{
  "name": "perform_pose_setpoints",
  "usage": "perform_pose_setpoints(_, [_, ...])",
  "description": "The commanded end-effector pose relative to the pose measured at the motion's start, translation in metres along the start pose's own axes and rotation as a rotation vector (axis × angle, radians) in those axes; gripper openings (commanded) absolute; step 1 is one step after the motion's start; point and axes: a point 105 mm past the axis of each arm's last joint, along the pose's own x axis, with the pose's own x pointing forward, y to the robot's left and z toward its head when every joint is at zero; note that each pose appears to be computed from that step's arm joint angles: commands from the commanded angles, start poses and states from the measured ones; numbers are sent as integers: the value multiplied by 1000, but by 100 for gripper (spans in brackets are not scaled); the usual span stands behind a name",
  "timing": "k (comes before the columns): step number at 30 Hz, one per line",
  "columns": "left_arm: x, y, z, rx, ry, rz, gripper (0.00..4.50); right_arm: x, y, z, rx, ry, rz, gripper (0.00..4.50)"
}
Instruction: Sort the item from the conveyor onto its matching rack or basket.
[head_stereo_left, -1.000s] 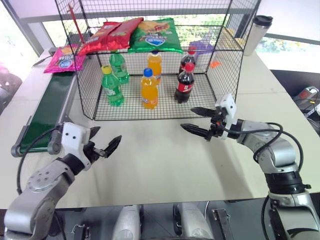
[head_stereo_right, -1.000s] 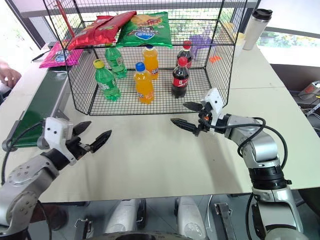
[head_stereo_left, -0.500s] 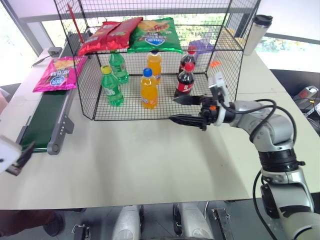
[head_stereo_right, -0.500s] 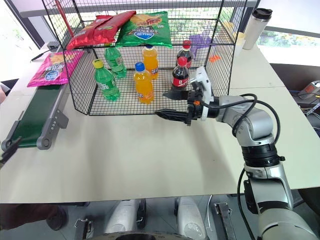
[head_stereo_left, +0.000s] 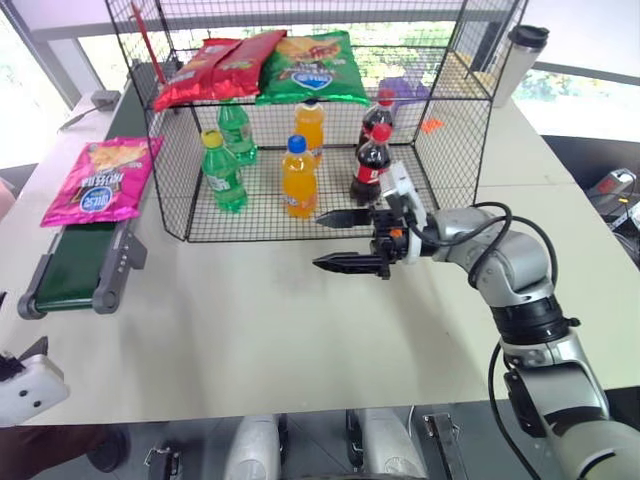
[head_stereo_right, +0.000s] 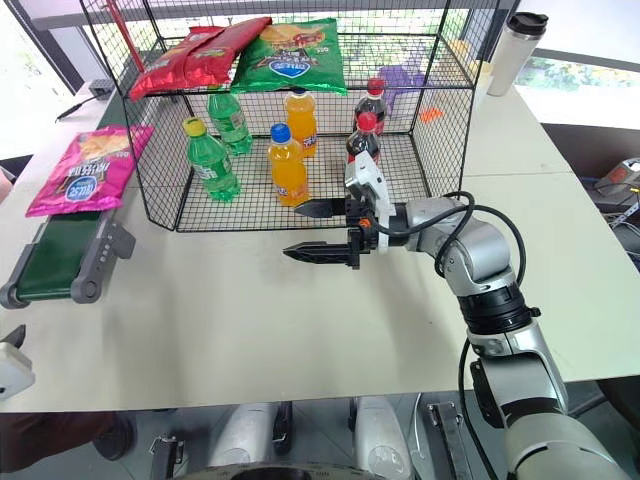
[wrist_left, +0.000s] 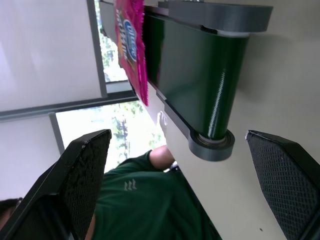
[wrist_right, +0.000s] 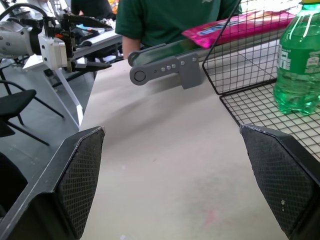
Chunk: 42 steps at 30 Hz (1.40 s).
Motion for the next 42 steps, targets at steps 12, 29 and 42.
perform_pose_setpoints(12, [9,-9,2,-13,-2,19,450,-8,-2,8,-42,-22,-51,447])
perform_pose_setpoints(29, [17,-12,1,-14,-5,11,450,-10,-5,5,-49,-21,-86,447])
perform_pose_setpoints(42, [31,-1,0,-3,10,44,169,-12,-7,3,-64,-20,-121,450])
